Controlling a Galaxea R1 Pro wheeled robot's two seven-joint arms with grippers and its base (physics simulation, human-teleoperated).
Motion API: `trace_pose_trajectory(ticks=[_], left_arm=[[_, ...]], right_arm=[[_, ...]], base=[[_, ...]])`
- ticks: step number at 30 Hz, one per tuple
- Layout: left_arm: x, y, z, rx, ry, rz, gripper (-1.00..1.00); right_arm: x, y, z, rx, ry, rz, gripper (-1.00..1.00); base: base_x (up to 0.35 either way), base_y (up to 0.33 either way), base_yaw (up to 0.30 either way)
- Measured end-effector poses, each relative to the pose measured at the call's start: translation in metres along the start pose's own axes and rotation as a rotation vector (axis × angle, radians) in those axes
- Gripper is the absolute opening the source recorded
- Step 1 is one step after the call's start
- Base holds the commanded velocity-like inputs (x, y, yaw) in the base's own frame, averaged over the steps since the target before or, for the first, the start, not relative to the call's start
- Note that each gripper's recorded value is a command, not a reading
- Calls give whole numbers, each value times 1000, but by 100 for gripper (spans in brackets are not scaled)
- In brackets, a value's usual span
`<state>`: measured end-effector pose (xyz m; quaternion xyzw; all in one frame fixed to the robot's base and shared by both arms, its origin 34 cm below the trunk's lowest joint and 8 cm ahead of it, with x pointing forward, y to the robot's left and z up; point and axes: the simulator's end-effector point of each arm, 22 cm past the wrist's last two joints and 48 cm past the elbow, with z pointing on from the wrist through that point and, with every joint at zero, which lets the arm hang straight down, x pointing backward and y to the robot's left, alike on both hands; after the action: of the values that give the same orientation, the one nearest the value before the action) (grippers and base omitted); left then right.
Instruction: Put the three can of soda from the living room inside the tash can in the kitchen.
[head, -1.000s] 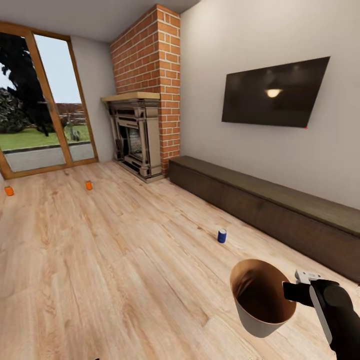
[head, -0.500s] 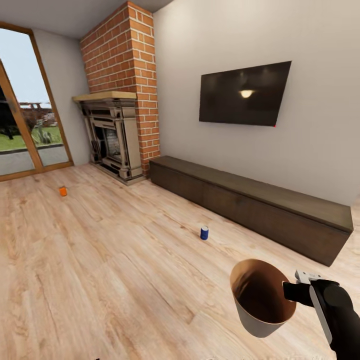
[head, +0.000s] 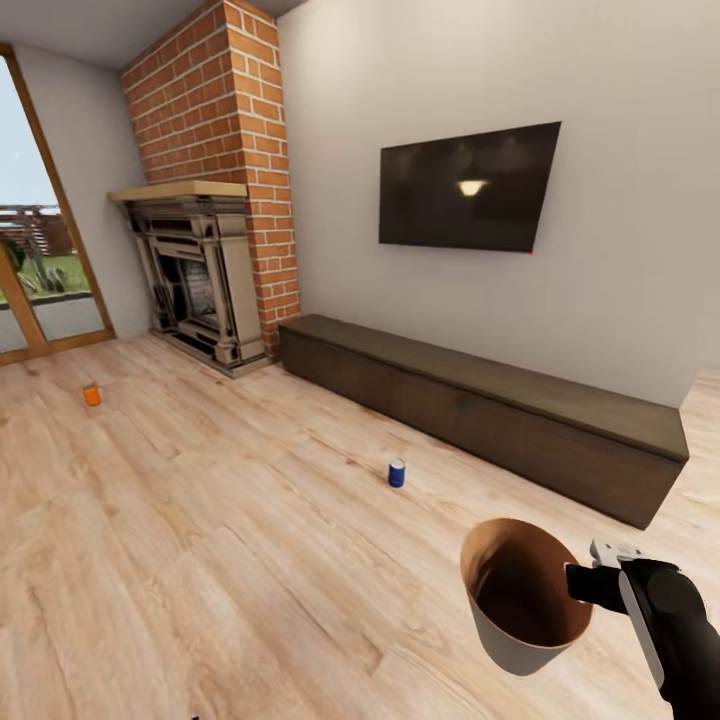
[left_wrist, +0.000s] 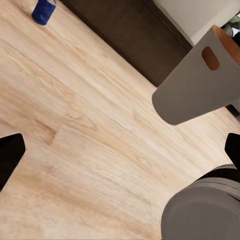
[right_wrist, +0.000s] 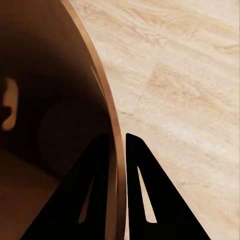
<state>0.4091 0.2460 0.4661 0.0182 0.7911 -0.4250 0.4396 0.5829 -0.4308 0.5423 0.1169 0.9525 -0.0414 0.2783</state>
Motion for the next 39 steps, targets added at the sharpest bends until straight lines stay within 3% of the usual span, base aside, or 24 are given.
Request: trace_pose_trajectory(ticks=[32,39], left_arm=[[0,0,0,0,0,0,100],[3,1,-1,-3,4,-9,100]], right_arm=[[0,0,0,3,0,-3,-100],[0,2,0,-7,0,3,-100]], base=[[327,148,-208],[96,39,-135]])
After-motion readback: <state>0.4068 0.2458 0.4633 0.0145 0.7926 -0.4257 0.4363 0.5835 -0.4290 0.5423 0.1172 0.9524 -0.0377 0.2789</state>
